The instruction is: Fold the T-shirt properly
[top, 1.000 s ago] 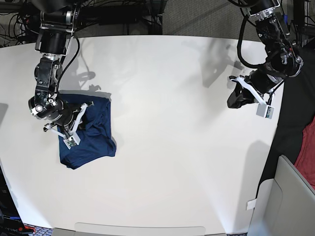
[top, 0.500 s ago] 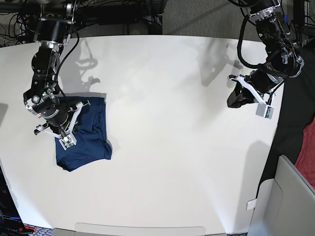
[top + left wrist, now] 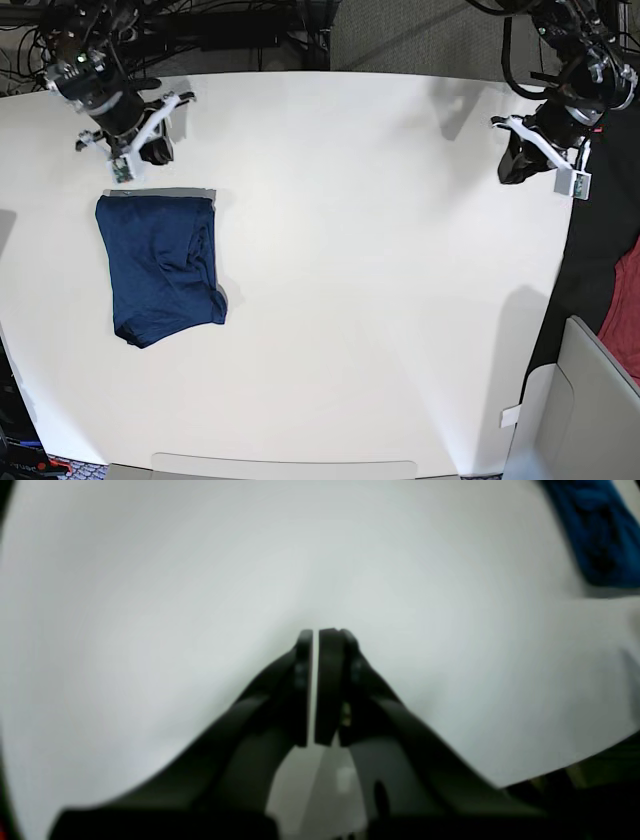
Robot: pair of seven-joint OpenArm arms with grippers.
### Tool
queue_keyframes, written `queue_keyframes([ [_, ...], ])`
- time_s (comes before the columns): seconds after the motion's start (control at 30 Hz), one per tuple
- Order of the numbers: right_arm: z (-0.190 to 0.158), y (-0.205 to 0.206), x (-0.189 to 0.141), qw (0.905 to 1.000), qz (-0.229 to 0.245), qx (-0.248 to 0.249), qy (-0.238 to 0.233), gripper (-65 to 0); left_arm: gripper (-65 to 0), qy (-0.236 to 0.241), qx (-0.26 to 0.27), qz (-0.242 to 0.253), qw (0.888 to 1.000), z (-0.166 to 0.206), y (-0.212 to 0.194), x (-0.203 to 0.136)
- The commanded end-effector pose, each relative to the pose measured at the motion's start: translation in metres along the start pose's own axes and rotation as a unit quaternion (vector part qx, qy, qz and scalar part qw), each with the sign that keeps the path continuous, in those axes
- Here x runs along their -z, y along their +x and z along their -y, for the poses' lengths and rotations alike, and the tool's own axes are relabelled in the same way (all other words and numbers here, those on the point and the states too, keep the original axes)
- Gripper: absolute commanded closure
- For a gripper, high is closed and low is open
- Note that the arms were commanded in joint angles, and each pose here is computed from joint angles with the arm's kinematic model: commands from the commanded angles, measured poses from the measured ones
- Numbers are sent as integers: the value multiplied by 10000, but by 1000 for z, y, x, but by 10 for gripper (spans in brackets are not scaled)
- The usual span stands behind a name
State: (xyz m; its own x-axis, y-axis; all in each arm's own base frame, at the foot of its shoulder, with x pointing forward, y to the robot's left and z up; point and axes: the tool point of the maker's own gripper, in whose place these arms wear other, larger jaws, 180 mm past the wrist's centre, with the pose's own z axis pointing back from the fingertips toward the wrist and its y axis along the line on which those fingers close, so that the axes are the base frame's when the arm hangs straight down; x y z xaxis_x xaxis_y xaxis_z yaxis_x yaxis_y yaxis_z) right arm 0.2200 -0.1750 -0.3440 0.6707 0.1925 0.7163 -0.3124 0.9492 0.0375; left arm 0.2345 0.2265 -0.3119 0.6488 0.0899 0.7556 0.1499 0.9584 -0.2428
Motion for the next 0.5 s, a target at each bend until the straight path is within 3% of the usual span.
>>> queue_keyframes([
  [0.0,1,2,-11,9995,237,184,76,-26,-2,60,60,202,9998,-4,10,-8],
  [0.17,16,-49,-49,9945,-190,1032,-10,-26,-2,420,-151,-142,9989,-23,-22,-29],
  [0.47,20,-146,-109,9726,-1667,1562,-426,-26,-2,714,-442,-1207,9891,-31,-99,-71],
])
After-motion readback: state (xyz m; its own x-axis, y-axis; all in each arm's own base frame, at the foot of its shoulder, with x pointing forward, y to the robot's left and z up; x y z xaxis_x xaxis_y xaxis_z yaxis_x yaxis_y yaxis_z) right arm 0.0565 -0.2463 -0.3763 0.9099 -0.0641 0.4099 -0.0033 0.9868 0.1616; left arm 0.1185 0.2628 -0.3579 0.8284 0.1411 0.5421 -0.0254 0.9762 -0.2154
